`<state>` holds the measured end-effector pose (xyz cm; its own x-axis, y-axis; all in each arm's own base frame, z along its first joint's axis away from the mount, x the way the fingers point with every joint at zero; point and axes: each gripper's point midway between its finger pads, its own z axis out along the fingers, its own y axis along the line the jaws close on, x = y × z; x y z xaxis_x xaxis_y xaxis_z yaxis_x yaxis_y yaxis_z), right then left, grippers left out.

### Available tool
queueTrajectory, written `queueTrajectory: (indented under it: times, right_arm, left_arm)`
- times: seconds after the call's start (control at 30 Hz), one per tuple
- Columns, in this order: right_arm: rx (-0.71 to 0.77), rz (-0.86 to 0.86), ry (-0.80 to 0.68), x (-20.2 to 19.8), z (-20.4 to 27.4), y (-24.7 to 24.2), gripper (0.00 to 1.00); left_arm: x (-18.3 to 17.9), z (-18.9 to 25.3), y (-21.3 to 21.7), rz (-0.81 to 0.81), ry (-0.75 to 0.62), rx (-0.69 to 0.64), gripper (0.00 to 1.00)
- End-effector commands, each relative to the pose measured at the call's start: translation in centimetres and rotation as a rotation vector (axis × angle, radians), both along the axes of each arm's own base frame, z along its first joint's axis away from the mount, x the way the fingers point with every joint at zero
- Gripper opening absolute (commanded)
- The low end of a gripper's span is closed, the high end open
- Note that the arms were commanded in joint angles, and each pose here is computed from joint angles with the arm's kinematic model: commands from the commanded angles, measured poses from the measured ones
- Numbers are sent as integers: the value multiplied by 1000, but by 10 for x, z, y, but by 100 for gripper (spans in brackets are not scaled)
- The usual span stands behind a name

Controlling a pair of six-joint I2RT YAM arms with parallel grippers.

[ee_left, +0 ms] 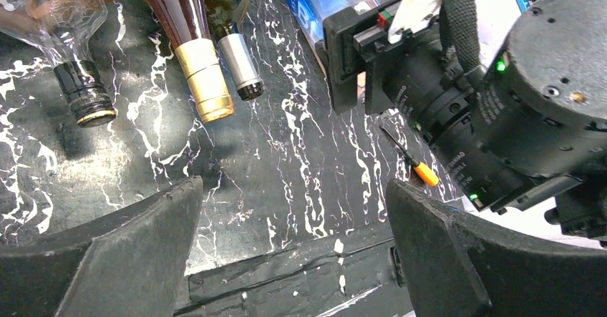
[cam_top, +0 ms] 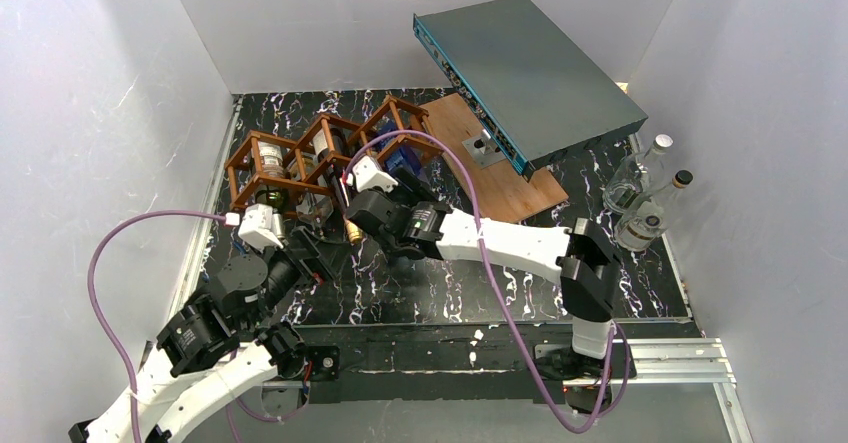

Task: Take the wine bottle off the wine rack
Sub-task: Pick up the wine bottle from the wine rack.

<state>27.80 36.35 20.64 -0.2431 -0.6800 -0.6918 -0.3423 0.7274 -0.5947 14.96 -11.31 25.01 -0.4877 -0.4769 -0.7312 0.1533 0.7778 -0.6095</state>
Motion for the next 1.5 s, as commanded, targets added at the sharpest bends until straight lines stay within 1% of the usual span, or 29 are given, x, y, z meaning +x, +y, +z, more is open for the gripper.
queueTrajectory:
  times: [0.0,0.57,0.73,1.47]
  right_arm:
    - [249,-73,-147,0,76,-6,1]
    - [266,-78,-166,-8,97,-35,1]
    - [258,-74,-165,-11,96,-43,1]
    - [271,14,-54,-30,88,-67,1]
  left_arm:
    - [2,11,-1,1,-18,-9,98]
    - [6,12,-7,-7,-16,0,98]
    - [6,11,-9,-14,-13,-2,98]
    - [9,13,-15,-32,-14,16,98]
